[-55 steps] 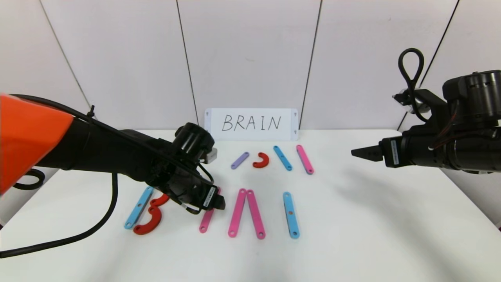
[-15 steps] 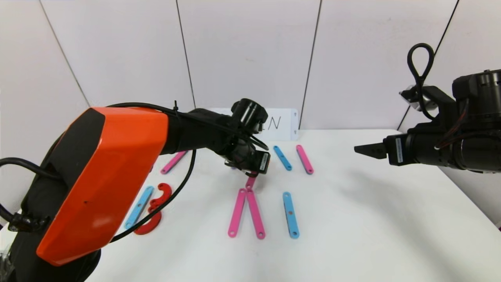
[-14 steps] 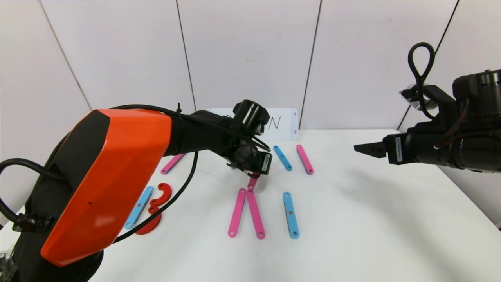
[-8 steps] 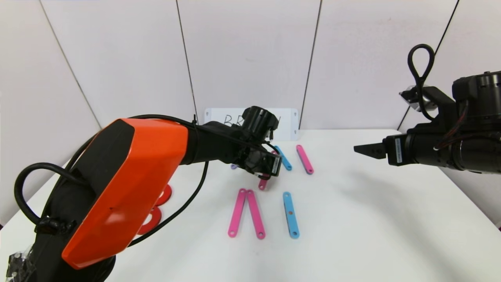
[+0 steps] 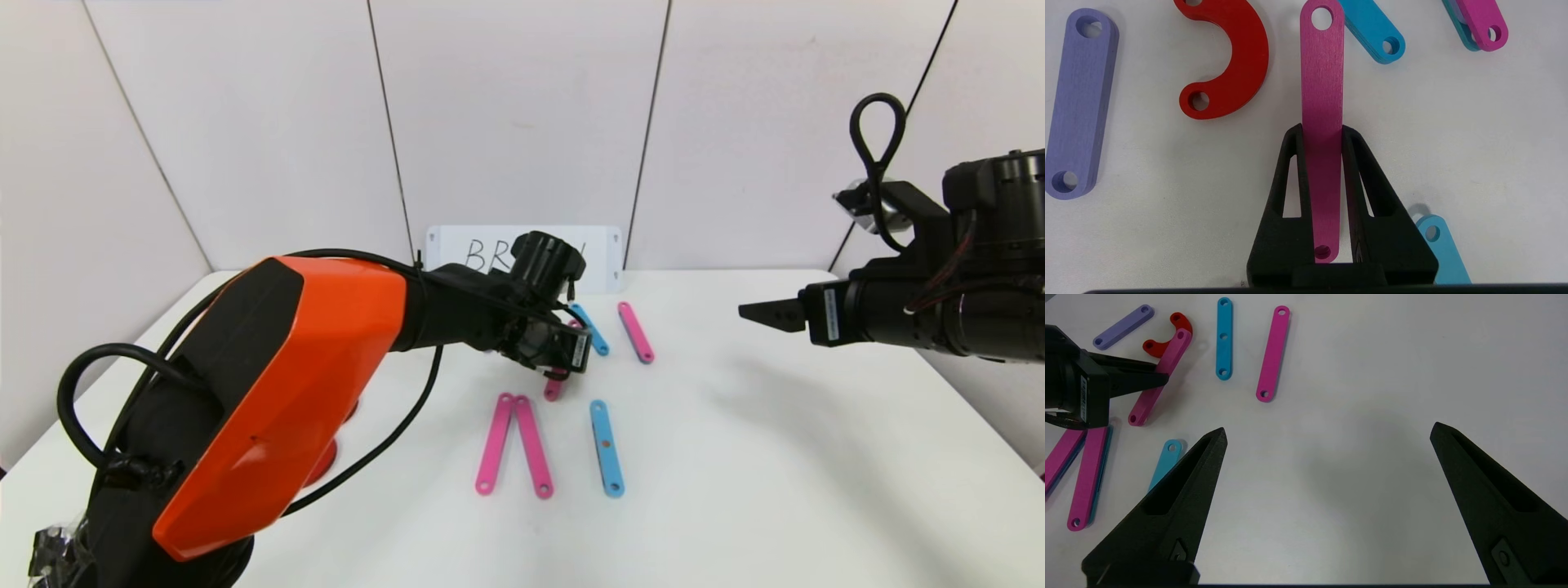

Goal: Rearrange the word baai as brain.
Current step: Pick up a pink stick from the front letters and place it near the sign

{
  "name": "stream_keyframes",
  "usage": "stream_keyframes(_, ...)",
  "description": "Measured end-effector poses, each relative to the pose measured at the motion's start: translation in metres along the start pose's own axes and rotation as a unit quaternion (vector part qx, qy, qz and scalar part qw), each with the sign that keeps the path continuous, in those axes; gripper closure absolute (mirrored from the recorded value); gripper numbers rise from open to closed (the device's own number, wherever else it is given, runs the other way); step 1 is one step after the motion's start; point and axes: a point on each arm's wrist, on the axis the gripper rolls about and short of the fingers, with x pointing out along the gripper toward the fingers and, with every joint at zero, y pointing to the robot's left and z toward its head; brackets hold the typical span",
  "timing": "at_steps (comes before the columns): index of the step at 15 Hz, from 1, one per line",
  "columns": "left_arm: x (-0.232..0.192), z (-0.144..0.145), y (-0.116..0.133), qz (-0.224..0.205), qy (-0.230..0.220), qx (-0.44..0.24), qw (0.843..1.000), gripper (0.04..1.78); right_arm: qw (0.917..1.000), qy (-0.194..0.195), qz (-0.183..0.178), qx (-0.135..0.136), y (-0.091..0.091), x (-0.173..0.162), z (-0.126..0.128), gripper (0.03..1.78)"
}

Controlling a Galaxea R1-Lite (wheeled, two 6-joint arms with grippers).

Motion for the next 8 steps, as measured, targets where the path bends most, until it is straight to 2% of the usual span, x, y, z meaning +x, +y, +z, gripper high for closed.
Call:
stream_keyframes(2, 0.0012, 0.0005, -0.0001, 0.000, -0.005, -0.007, 1.000, 1.51, 1.0000, 0.000, 0.000, 0.000, -0.0002, 0.0003, 0.0000, 0.07)
stream_keyframes(4, 0.0026, 0.0004, -0.0001, -0.002, -0.008, -0.013, 1.000, 1.40, 1.0000, 0.000, 0.000, 0.000, -0.0003, 0.0003, -0.0001, 0.07)
stream_keyframes(6, 0.0040, -0.0005, 0.0001, -0.001, -0.006, -0.014, 1.000, 1.17, 1.0000, -0.001, -0.004, 0.002, -0.0025, 0.0001, 0.0003, 0.07)
stream_keyframes(8, 0.0044, -0.0009, 0.0001, -0.001, -0.005, -0.013, 1.000, 0.82, 1.0000, -0.001, -0.004, 0.003, -0.0031, -0.0002, 0.0005, 0.07)
